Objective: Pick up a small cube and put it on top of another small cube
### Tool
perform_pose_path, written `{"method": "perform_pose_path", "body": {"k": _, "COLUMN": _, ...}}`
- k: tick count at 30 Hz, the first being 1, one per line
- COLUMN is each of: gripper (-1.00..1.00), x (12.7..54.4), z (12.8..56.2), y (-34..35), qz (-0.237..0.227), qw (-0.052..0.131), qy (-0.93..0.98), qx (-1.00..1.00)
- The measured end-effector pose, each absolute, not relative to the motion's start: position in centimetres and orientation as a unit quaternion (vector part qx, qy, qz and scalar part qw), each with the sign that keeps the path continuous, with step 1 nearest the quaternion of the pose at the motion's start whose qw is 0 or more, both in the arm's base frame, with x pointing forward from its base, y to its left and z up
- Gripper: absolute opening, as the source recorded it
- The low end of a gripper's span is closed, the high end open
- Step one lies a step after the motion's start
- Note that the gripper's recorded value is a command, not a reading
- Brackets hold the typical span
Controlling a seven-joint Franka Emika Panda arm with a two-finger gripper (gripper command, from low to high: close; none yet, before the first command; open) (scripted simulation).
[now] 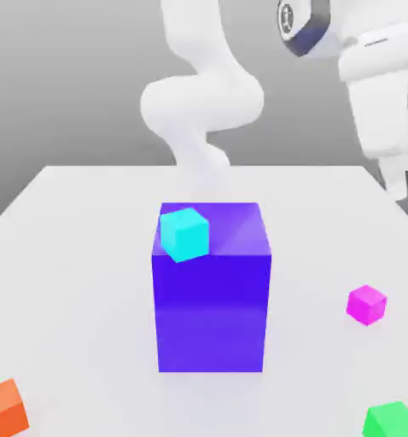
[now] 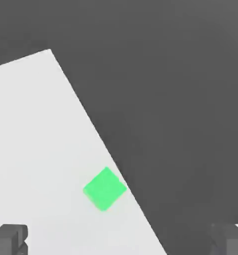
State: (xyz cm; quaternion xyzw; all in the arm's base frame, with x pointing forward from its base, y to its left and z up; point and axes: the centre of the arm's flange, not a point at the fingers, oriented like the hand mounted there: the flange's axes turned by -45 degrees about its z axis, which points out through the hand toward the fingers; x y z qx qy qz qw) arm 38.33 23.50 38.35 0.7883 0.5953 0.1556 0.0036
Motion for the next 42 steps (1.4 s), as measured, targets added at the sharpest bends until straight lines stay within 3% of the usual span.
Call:
{"method": "perform_pose_path", "body": {"k": 10, "gripper": 0.0, "x": 25.2, "z": 21.2, "y": 30.6, "qz": 0.018, "qw": 0.001, "qy": 0.856, "qx": 0.517}}
{"method": "perform_pose_path", "body": {"k": 17, "gripper": 0.0, "x": 24.1, "z": 13.8, "y": 30.1, "qz": 0.0, "qw": 0.0, "qy": 0.874, "qx": 0.485}}
{"method": "perform_pose_path", "body": {"k": 18, "gripper": -1.0, "x": 24.0, "z": 13.0, "y": 30.1, "qz": 0.0, "qw": 0.0, "qy": 0.874, "qx": 0.485}}
{"method": "perform_pose_path", "body": {"k": 25, "gripper": -1.0, "x": 24.0, "z": 12.9, "y": 30.0, "qz": -0.001, "qw": 0.0, "qy": 0.874, "qx": 0.485}}
{"method": "perform_pose_path", "body": {"k": 32, "gripper": -1.0, "x": 24.6, "z": 18.7, "y": 30.1, "qz": -0.001, "qw": 0.001, "qy": 0.873, "qx": 0.487}}
{"method": "perform_pose_path", "body": {"k": 42, "gripper": -1.0, "x": 39.9, "z": 22.1, "y": 29.2, "qz": -0.001, "qw": 0.001, "qy": 0.85, "qx": 0.527}}
